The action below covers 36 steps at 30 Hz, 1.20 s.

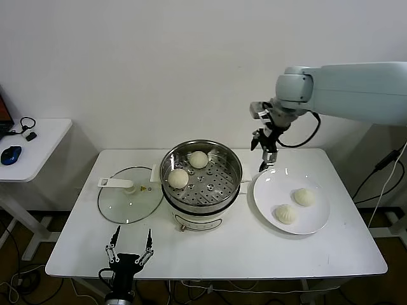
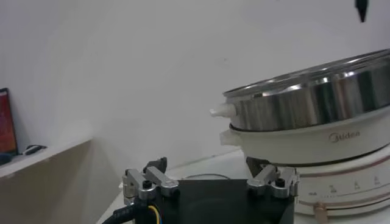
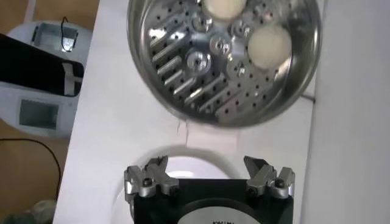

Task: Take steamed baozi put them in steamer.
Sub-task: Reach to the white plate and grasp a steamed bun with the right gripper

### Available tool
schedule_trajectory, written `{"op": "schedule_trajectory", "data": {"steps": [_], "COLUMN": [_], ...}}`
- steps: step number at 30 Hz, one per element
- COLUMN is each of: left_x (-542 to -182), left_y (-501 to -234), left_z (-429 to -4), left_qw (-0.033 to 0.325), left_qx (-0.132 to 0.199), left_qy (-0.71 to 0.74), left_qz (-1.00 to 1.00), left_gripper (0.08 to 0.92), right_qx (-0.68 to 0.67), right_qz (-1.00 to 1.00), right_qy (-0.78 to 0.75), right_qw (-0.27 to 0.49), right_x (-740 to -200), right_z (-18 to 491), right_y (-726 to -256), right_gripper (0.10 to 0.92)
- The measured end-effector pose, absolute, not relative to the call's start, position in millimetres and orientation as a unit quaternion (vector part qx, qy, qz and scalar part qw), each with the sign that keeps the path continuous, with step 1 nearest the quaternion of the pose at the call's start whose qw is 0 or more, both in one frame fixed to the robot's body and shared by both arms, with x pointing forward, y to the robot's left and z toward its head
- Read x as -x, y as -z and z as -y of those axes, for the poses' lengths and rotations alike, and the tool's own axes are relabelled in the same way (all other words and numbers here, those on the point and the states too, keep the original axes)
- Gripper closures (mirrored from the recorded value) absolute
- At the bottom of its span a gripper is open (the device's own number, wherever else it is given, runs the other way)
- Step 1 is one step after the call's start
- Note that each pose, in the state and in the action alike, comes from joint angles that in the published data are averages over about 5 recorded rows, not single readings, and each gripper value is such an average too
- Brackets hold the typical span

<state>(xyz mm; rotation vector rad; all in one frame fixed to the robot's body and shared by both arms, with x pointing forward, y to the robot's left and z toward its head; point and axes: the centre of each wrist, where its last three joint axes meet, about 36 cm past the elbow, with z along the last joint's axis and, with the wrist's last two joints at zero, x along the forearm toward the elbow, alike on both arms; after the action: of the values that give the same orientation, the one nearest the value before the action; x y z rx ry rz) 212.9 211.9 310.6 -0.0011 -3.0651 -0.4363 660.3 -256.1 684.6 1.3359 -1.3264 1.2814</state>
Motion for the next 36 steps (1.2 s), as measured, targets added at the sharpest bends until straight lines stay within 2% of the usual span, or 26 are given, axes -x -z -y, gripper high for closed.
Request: {"op": "schedule_trajectory", "data": {"steps": [14,36], "left_x": [-212.0,-205.7], "left_y": [-307.4,-301.9], "left_z": [-217.7,-216.3], "left_qw": [0.027,0.035], "left_qx": [-0.005,-0.002], "left_qy": [0.149,0.157], "left_qz": [0.988,0.987], "left_gripper": [0.177,0.177], "right_qx": [-0.527,-0.537], "right_qz": [0.511,0.491], "right_qy": [-0.505,-0.483], "right_qw": [0.454,0.487], "right_x": [-654.2,-633.7], "right_z": [314.7,344.3], "right_y": [-611.1,-504.3], "right_gripper": [0.2,0.2]}}
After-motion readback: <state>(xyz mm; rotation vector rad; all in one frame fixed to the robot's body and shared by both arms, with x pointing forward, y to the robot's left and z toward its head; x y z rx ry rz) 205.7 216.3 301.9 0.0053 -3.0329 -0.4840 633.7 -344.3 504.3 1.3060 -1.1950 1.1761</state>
